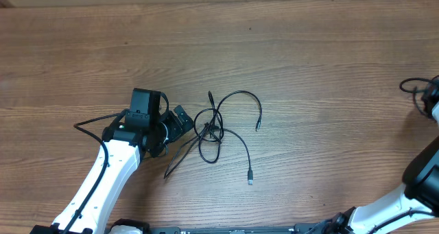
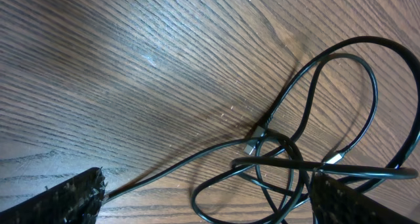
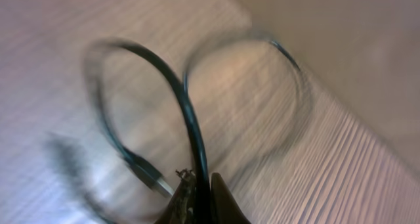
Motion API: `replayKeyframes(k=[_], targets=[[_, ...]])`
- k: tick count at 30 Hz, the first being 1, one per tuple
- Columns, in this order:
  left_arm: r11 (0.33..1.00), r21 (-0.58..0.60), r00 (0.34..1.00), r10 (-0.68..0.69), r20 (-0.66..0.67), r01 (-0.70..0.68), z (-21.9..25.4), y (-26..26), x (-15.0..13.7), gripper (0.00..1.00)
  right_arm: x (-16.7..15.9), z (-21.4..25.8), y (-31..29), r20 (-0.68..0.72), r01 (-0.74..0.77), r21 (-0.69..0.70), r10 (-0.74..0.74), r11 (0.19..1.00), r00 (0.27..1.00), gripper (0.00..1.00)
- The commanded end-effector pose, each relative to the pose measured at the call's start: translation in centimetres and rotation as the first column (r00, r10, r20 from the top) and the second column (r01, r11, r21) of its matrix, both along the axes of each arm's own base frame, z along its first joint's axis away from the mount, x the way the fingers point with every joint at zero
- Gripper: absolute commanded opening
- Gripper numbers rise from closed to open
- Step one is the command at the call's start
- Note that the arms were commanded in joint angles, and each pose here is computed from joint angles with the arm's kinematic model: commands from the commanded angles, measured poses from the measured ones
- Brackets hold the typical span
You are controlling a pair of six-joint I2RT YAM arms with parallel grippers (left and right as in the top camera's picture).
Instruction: Untangle cables
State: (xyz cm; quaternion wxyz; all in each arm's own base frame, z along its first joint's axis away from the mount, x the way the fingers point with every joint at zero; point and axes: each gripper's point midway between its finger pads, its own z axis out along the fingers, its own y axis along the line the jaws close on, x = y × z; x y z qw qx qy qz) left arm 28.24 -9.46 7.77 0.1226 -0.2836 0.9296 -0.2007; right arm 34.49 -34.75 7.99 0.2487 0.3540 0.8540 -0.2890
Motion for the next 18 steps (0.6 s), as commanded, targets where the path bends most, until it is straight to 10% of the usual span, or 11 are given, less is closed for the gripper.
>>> replayKeyframes(k=[1, 3, 4, 10, 18], targets=[[1.000, 0.001, 1.000, -0.012, 0.005, 0.012, 0.0, 0.2, 0.0, 1.00, 0.0, 0.3, -0.7, 0.072, 0.066, 0.014, -0.067, 0.998, 0.995, 0.11], [1.000, 0.001, 1.000, -0.012, 0.005, 0.012, 0.0, 0.2, 0.0, 1.00, -0.4, 1.6, -1.1, 0.078, 0.087, -0.019, -0.086, 0.996, 0.993, 0.38], [1.000, 0.001, 1.000, -0.012, 0.005, 0.012, 0.0, 0.2, 0.0, 1.00, -1.0, 2.5, -1.3, 0.072, 0.111, -0.047, -0.108, 0.993, 0.992, 1.00], [1.000, 0.001, 1.000, -0.012, 0.005, 0.012, 0.0, 0.2, 0.0, 0.99, -1.4, 7.7, 0.3, 0.286, 0.211, 0.035, -0.212, 0.977, 0.935, 1.00], [1.000, 0.001, 1.000, -0.012, 0.005, 0.012, 0.0, 0.2, 0.0, 0.99, 1.8, 20.6, 12.3, 0.638, -0.250, 0.157, 0.095, 0.955, 0.764, 1.00]])
